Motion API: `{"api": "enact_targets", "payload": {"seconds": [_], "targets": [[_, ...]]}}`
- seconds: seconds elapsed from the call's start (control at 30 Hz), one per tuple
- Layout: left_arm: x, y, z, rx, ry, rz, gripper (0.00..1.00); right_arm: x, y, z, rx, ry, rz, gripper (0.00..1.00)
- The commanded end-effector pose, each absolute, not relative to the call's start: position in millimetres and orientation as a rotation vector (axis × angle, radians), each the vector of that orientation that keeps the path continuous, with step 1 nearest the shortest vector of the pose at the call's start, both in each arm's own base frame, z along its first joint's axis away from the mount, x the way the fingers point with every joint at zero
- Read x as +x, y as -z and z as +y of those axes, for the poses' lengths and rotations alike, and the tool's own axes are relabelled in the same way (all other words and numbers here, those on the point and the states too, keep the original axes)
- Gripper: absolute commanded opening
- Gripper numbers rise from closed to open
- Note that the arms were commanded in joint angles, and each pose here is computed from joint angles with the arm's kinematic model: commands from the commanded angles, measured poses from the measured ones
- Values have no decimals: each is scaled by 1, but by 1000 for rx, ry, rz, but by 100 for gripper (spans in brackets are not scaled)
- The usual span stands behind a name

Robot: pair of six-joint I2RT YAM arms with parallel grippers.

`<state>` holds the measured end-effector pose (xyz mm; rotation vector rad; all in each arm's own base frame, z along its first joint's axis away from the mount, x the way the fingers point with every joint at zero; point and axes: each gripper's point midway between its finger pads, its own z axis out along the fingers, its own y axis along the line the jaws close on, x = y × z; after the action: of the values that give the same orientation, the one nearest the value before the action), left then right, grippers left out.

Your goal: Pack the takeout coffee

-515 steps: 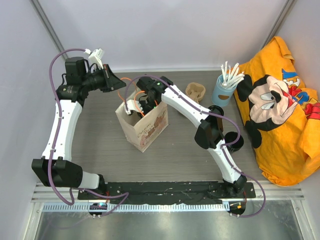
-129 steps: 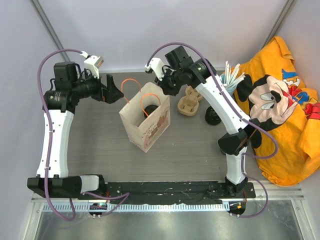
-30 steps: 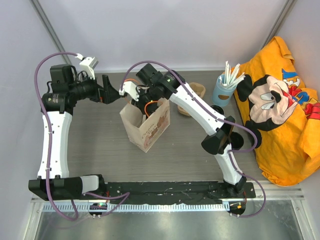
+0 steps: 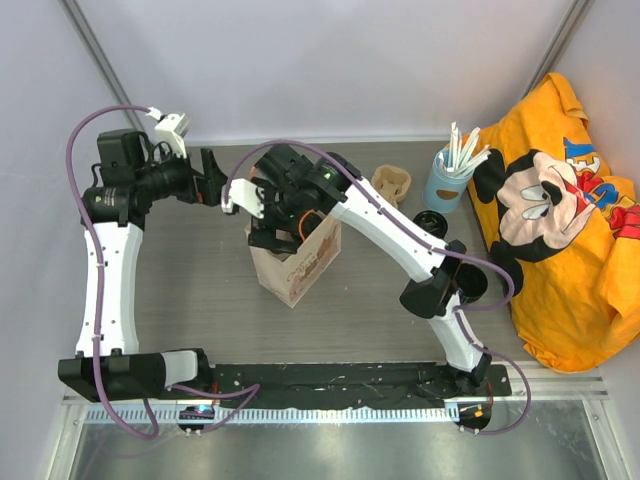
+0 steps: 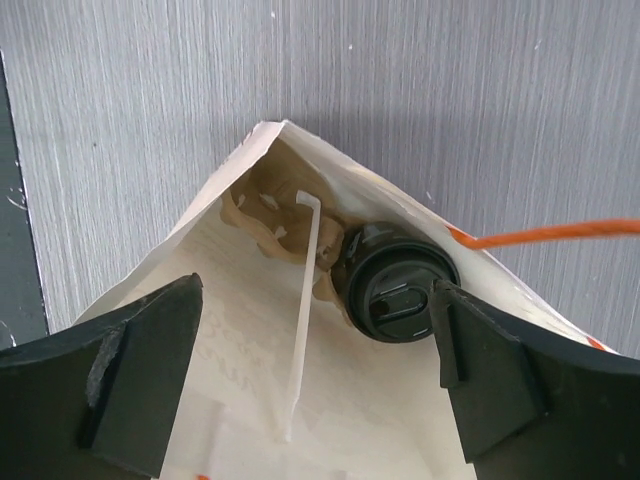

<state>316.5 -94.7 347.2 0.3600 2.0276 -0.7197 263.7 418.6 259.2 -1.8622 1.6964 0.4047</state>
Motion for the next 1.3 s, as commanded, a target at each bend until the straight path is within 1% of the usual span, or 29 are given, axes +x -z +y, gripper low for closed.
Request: {"api": "enact_targets", "payload": {"seconds": [0.0, 0.23, 0.63, 0.8, 0.87, 0.93, 0.97, 1.03, 1.1, 1.13, 1.2, 1.23, 1.27], "targets": [[307, -365, -104, 405, 753, 1957, 100, 254, -326, 425, -1747, -474, 1528, 100], [308, -366, -104, 403, 757, 1956, 100, 246, -353, 423, -1705, -523, 1475, 100], [311, -368, -105, 405, 773, 1948, 100, 251, -428, 401, -1523, -581, 1355, 100], [317, -382, -108, 418, 794, 1915, 100, 266, -457, 377, -1436, -563, 1326, 100], [318, -387, -111, 426, 819, 1903, 100, 280, -468, 355, -1382, -541, 1342, 100], [323, -389, -117, 444, 838, 1899, 100, 282, -473, 339, -1371, -562, 1345, 100], [324, -391, -119, 452, 838, 1894, 100, 294, -473, 324, -1342, -546, 1372, 100], [327, -391, -125, 469, 847, 1896, 100, 288, -464, 314, -1376, -613, 1387, 100], [331, -390, -128, 477, 850, 1900, 100, 292, -454, 306, -1386, -649, 1407, 100], [332, -393, -128, 482, 852, 1891, 100, 291, -438, 308, -1413, -682, 1444, 100], [328, -395, -141, 520, 882, 1883, 100, 285, -429, 305, -1443, -691, 1450, 100], [330, -394, -143, 522, 889, 1886, 100, 279, -418, 307, -1473, -741, 1460, 99], [330, -396, -145, 532, 890, 1879, 100, 274, -421, 305, -1477, -758, 1447, 99]]}}
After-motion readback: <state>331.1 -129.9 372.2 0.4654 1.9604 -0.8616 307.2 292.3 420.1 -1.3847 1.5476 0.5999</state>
